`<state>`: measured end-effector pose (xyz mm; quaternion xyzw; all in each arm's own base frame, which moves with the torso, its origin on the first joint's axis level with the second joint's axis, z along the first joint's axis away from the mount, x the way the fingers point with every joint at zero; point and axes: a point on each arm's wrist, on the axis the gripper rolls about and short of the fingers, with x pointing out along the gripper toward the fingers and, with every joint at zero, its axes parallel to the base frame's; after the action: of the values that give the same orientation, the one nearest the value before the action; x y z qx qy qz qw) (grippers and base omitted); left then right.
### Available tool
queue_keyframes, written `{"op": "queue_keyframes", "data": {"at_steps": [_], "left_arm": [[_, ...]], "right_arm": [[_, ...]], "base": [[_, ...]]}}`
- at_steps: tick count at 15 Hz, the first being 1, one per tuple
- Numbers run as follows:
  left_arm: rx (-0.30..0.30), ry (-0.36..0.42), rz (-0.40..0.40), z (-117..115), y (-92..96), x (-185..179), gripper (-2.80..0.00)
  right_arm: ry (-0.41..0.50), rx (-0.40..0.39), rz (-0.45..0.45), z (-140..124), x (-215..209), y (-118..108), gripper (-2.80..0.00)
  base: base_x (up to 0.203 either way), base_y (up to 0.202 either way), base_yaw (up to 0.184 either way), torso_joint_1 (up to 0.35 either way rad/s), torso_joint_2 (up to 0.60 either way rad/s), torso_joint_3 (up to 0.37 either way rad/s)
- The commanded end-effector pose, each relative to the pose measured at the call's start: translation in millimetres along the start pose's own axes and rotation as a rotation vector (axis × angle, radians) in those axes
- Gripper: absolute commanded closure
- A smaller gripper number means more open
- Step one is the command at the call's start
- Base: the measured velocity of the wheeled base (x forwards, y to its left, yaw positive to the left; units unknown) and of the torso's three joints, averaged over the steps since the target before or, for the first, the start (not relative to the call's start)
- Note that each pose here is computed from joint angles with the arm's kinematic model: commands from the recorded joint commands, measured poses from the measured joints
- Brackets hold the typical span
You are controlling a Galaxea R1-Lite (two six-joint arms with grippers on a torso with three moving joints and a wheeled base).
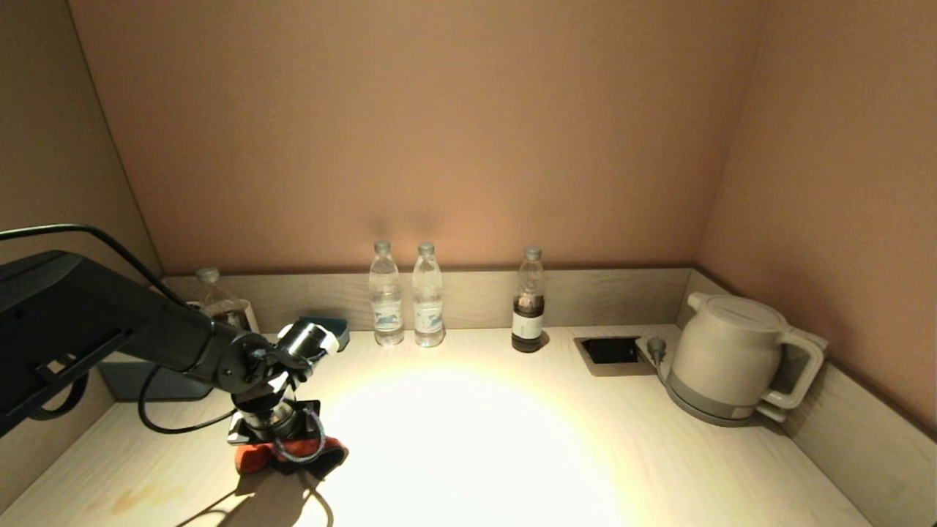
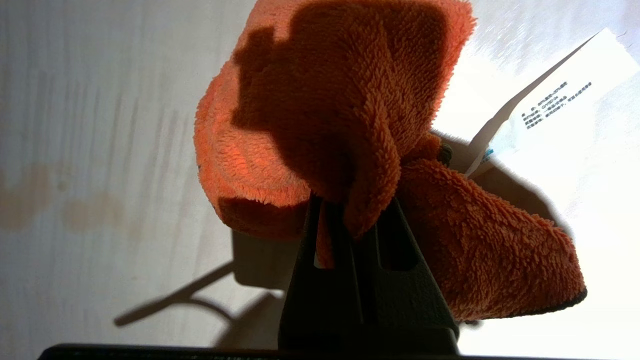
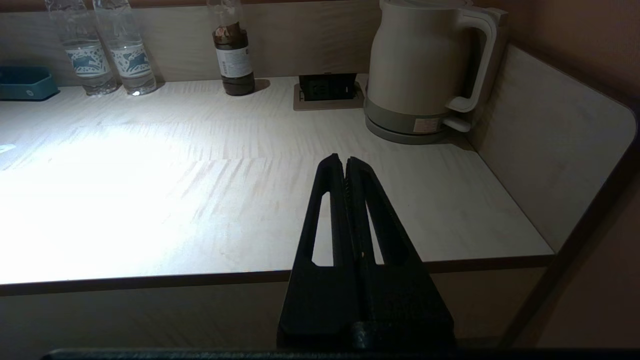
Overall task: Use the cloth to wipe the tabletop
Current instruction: Sweep the stains on the table
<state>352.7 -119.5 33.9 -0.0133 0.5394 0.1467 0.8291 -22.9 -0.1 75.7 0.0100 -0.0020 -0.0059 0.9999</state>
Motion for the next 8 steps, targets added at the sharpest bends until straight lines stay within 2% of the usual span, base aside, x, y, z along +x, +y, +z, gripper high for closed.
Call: {"op": "queue_keyframes", "data": {"at_steps": [1,5,8], "left_arm": [[-0.018,0.019,-0.012,-17,21.9,-9,0.0],[-0.047,0.009,-0.063,-31,52.6,1,0.0],[-0.051,-0.028,-0.135,-36,78.5,3,0.0]], "right_arm": [[0.001,-0.001,0.0,0,0,0,0.0],[0.001,-0.002,0.0,0,0,0,0.0],[0.001,0.0,0.0,0,0,0,0.0]], "base": [[0.0,0.0,0.0,0.0,0.0,0.0],[0.0,0.0,0.0,0.0,0.0,0.0],[0.0,0.0,0.0,0.0,0.0,0.0]]}}
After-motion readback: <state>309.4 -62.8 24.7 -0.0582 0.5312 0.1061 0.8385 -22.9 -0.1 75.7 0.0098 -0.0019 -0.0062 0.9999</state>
